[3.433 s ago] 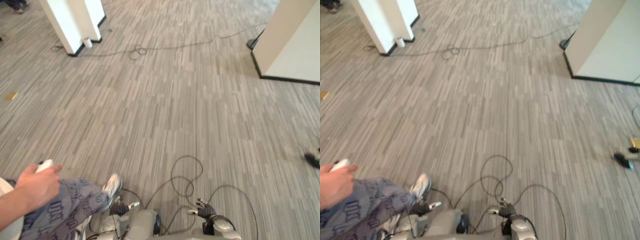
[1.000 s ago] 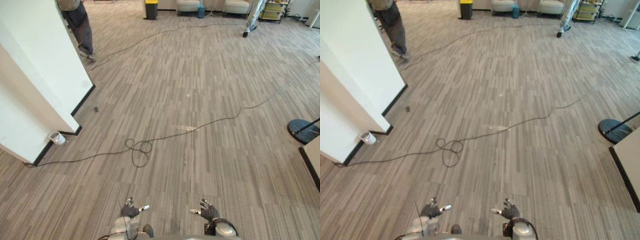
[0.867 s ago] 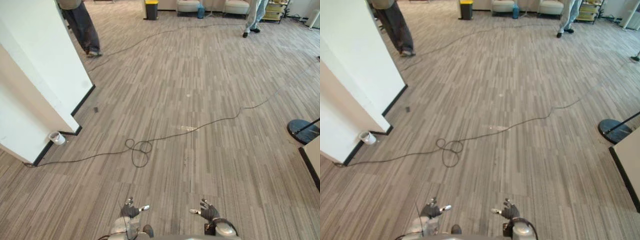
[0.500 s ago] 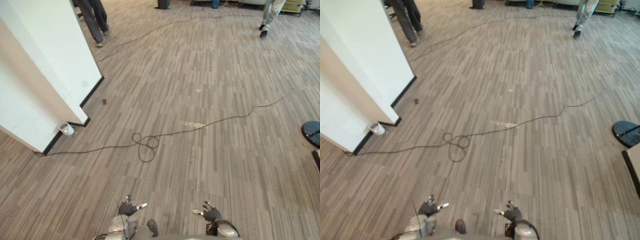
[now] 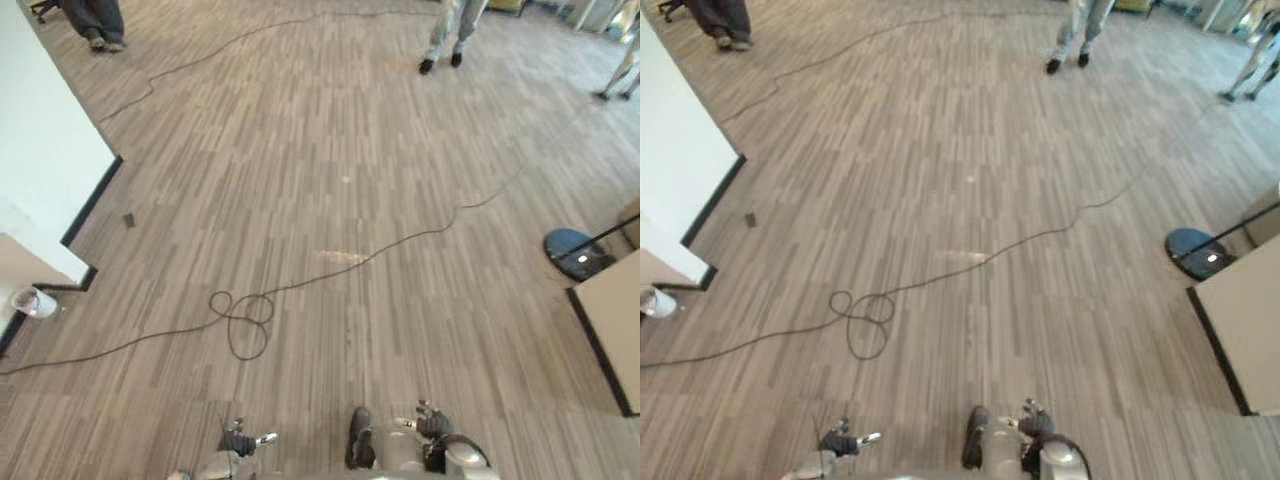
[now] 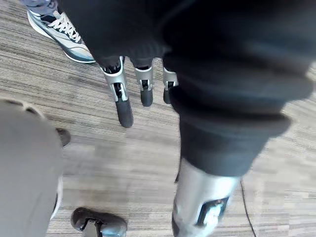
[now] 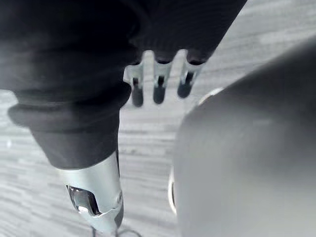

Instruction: Organize washtable

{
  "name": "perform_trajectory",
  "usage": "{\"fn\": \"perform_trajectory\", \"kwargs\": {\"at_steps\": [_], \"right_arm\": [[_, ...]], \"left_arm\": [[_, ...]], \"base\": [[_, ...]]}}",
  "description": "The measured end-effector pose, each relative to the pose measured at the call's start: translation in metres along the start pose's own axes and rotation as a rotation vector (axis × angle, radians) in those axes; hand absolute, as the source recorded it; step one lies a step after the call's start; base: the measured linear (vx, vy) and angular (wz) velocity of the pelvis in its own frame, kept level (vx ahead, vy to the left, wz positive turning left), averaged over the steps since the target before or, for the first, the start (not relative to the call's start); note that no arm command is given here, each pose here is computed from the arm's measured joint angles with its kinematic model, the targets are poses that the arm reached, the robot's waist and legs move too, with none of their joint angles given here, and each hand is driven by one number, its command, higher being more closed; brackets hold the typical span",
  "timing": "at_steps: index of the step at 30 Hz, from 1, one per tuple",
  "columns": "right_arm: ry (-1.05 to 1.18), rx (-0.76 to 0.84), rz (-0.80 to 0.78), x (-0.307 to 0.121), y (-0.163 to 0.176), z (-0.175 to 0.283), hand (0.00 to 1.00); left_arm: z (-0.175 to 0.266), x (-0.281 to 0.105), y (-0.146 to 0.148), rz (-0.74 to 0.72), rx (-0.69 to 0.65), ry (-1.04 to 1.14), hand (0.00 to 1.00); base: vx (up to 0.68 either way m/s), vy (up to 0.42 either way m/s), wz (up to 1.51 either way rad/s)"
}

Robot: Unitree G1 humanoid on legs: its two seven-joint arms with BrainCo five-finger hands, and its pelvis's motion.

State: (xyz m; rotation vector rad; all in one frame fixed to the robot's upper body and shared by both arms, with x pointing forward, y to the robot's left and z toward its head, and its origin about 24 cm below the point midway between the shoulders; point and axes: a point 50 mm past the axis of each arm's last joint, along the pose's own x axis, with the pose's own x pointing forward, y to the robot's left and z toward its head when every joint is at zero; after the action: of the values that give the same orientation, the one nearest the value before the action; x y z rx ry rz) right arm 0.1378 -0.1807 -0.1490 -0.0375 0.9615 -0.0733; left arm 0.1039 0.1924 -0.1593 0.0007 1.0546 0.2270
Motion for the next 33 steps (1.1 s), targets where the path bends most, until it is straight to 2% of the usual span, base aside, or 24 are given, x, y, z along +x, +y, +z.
{"fn": "perform_trajectory", "kwargs": {"at_steps": [4, 12, 18, 23, 33], "right_arm": [[-0.034, -0.031, 0.005, 0.000, -0.001, 0.008, 0.00], [-0.055, -0.021, 0.063, -0.001, 0.023, 0.012, 0.00], [-0.018, -0.011, 0.100, -0.005, 0.039, -0.002, 0.00], [-0.045, -0.034, 0.100, -0.006, 0.038, 0.001, 0.00], [-0.069, -0.031, 0.092, -0.004, 0.036, 0.009, 0.00]], "left_arm": [[0.012, 0.000, -0.007, -0.009, -0.076, -0.053, 0.00], [0.038, -0.001, -0.012, -0.011, -0.094, -0.178, 0.00], [0.036, -0.001, -0.004, 0.007, -0.110, -0.173, 0.00], [0.031, 0.001, -0.001, 0.013, -0.091, -0.131, 0.00], [0.019, 0.001, -0.001, 0.015, -0.099, -0.083, 0.00]], "base": [[0.45, -0.256, -0.48], [0.36, -0.015, -0.42], [0.51, 0.184, -0.30], [0.47, 0.145, 0.02], [0.46, -0.096, 0.45]]}}
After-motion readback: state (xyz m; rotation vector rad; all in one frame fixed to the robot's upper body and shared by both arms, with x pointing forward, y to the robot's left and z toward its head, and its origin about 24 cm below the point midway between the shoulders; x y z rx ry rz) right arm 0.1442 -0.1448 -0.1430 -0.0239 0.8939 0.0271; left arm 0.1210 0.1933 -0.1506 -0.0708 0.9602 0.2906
